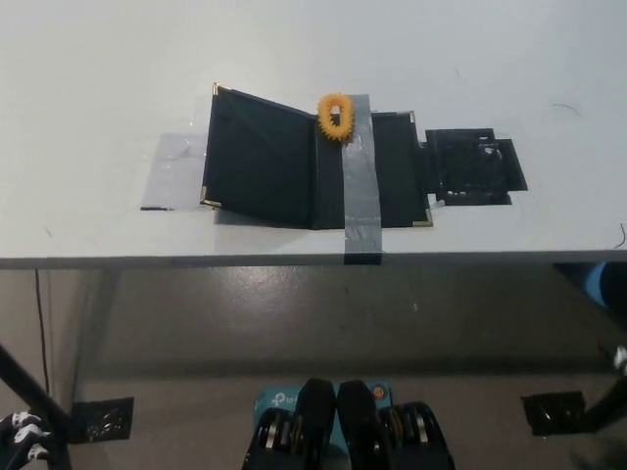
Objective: The robot uses its right hand to push the cover of the diary kept in the middle of the desk towards the left to open it
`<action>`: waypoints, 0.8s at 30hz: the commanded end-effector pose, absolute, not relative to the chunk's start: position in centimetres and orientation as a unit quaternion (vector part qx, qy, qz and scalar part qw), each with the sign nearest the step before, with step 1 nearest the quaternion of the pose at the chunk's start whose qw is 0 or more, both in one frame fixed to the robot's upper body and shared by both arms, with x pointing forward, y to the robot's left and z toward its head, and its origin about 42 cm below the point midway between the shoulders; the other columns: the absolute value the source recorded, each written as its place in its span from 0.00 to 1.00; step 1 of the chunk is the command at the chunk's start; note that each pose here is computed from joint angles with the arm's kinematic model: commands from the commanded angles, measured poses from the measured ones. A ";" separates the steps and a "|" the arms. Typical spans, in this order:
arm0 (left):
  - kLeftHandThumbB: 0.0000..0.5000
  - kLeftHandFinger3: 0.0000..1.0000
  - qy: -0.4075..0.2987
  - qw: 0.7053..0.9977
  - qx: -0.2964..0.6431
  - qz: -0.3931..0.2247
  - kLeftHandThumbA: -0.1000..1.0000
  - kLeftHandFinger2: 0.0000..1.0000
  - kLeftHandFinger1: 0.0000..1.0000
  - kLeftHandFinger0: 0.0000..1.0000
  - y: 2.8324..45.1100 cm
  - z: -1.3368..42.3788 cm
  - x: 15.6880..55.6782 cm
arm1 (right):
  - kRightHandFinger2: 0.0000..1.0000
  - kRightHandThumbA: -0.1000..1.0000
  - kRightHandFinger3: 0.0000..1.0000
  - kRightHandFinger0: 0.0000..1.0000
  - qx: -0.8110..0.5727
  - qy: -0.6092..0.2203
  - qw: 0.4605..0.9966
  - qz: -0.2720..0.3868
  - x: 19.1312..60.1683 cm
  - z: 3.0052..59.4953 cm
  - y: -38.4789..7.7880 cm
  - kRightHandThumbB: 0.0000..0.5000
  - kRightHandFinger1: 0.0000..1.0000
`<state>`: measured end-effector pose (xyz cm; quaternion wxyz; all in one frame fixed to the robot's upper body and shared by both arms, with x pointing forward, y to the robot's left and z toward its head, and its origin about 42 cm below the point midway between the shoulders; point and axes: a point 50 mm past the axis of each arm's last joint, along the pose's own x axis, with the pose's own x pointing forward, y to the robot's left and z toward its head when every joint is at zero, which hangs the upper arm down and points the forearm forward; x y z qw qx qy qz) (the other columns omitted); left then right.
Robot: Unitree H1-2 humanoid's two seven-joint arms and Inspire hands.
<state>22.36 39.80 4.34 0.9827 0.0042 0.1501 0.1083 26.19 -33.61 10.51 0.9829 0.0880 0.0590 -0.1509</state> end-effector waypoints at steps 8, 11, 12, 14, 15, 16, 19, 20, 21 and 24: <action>1.00 0.32 0.126 0.986 0.033 0.103 0.59 0.24 0.45 0.37 41.3 5.4 22.4 | 0.11 0.96 0.37 0.00 0.070 0.030 0.974 -0.212 26.7 8.1 -32.6 0.45 0.00; 1.00 0.33 0.126 0.986 0.033 0.103 0.61 0.25 0.45 0.37 41.3 5.1 22.4 | 0.10 0.97 0.34 0.00 0.073 0.039 0.973 -0.214 26.9 7.5 -32.0 0.42 0.00; 1.00 0.33 0.126 0.986 0.032 0.102 0.60 0.26 0.45 0.37 41.3 5.1 22.3 | 0.10 0.97 0.32 0.00 0.078 0.040 0.973 -0.212 27.0 7.3 -31.8 0.41 0.00; 1.00 0.33 0.129 0.986 0.033 0.102 0.60 0.26 0.45 0.36 41.3 5.2 22.4 | 0.09 0.97 0.33 0.00 0.078 0.038 0.973 -0.213 27.1 7.2 -31.7 0.38 0.00; 1.00 0.33 0.128 0.986 0.028 0.102 0.59 0.26 0.45 0.37 41.5 5.2 22.1 | 0.08 0.98 0.33 0.00 0.079 0.037 0.973 -0.213 27.2 7.1 -31.5 0.35 0.00; 1.00 0.33 0.126 0.986 0.032 0.101 0.60 0.26 0.45 0.37 41.5 5.1 22.1 | 0.08 0.98 0.32 0.00 0.080 0.041 0.972 -0.216 27.2 7.0 -31.4 0.37 0.00; 1.00 0.32 0.125 0.986 0.035 0.101 0.61 0.24 0.44 0.36 41.4 5.1 22.2 | 0.06 0.97 0.30 0.00 0.076 0.044 0.973 -0.214 27.3 7.0 -31.3 0.35 0.00; 1.00 0.33 0.125 0.986 0.034 0.102 0.61 0.23 0.44 0.35 41.4 5.1 22.1 | 0.06 0.97 0.30 0.00 0.070 0.045 0.974 -0.212 27.3 7.0 -31.3 0.33 0.00; 1.00 0.33 0.125 0.986 0.034 0.103 0.61 0.23 0.44 0.35 41.5 5.1 22.0 | 0.06 0.97 0.30 0.00 0.069 0.045 0.974 -0.211 27.3 7.0 -31.2 0.33 0.00; 1.00 0.33 0.129 0.986 0.036 0.098 0.61 0.25 0.45 0.36 41.5 5.0 22.0 | 0.06 0.98 0.28 0.00 0.056 0.045 0.975 -0.211 27.4 6.9 -31.1 0.33 0.00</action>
